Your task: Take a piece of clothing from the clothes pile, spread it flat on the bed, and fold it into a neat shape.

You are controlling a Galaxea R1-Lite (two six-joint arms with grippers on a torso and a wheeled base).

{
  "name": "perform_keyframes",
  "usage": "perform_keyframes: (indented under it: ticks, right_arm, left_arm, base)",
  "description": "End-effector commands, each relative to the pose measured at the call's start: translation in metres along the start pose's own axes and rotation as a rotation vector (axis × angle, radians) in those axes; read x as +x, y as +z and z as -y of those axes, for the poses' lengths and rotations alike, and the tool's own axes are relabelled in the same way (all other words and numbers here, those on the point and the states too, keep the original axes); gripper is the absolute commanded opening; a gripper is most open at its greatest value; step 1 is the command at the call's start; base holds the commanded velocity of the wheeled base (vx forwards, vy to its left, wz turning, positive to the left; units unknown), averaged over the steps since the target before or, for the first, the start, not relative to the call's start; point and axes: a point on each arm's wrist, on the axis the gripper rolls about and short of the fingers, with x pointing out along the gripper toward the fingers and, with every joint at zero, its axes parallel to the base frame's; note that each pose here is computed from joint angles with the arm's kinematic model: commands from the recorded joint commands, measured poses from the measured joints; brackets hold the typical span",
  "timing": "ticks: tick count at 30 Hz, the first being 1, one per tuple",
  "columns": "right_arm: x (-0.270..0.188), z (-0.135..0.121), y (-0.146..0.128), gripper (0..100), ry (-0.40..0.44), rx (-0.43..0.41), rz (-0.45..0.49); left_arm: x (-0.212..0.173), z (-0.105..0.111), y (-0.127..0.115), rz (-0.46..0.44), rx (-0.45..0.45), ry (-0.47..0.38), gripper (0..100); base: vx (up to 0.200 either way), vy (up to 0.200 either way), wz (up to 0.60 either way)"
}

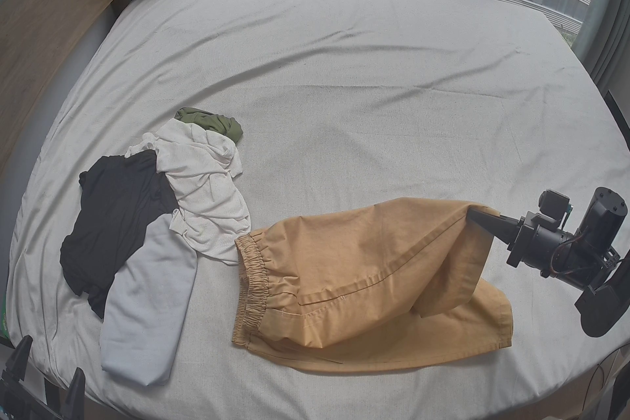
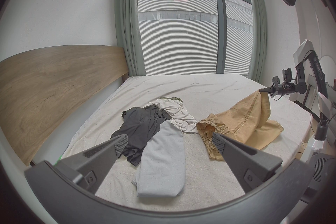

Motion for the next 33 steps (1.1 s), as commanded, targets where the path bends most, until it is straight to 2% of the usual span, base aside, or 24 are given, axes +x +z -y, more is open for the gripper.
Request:
perform_keyframes:
  ticks: [1,7,8,9,10,11,12,13,15,18,22,28,29,33]
  right_arm:
    - [0.000,0.000,0.000,0,0.000,0.001,-0.001]
    - [0.001,0.001,0.001,0,0.002,-0.003,0.004]
    - [0.001,0.001,0.001,0,0.002,0.000,0.003]
    - [0.001,0.001,0.000,0,0.001,0.001,0.002]
    - [0.001,0.001,0.000,0,-0.001,0.001,0.000]
    - [0.001,0.001,0.000,0,-0.001,0.001,0.000]
    - [0.003,0.003,0.001,0,0.000,-0.002,0.003]
    - [0.004,0.002,-0.001,0,0.003,0.001,-0.002]
    - [0.004,0.003,-0.003,0,-0.001,0.003,-0.011]
    - [0.004,0.003,-0.004,0,0.000,0.007,-0.014]
    - [0.004,0.004,-0.001,0,-0.004,0.005,-0.004]
    - [0.004,0.004,-0.001,0,-0.003,0.005,-0.005]
    - [0.003,0.002,-0.001,0,0.000,0.002,-0.005]
    - [0.001,0.000,0.005,0,-0.003,-0.014,0.021]
  left_arm:
    - [0.000,0.000,-0.005,0.001,-0.002,0.001,100]
    - [0.000,0.001,-0.005,0.002,0.001,-0.019,100]
    - [-0.002,0.000,0.006,0.066,-0.018,-0.016,100]
    - [-0.006,0.000,0.027,0.166,-0.028,-0.010,100]
    - [-0.013,-0.002,0.074,0.323,-0.033,0.011,100]
    - [-0.013,-0.002,0.074,0.323,-0.033,0.011,100]
    - [-0.011,-0.006,0.147,0.448,-0.024,0.038,100]
    - [-0.011,-0.008,0.167,0.464,-0.030,0.036,100]
    - [-0.007,-0.009,0.177,0.405,-0.043,0.008,100]
    - [0.008,-0.010,0.158,0.243,-0.063,-0.081,100]
    - [0.031,-0.008,0.138,0.117,-0.075,-0.138,100]
    - [0.041,-0.008,0.140,0.088,-0.101,-0.149,100]
    - [0.066,-0.006,0.161,0.093,-0.112,-0.186,100]
    - [0.092,-0.004,0.176,0.076,-0.110,-0.243,100]
  base:
    - [0.000,0.000,0.00]
    - [0.000,0.000,0.00]
    - [0.000,0.000,0.00]
    - [0.000,0.000,0.00]
    - [0.000,0.000,0.00]
    - [0.000,0.000,0.00]
    - [0.000,0.000,0.00]
    - [0.000,0.000,0.00]
    - [0.000,0.000,0.00]
    - [0.000,0.000,0.00]
    - [0.000,0.000,0.00]
    - [0.000,0.000,0.00]
    - [0.000,0.000,0.00]
    - [0.000,0.000,0.00]
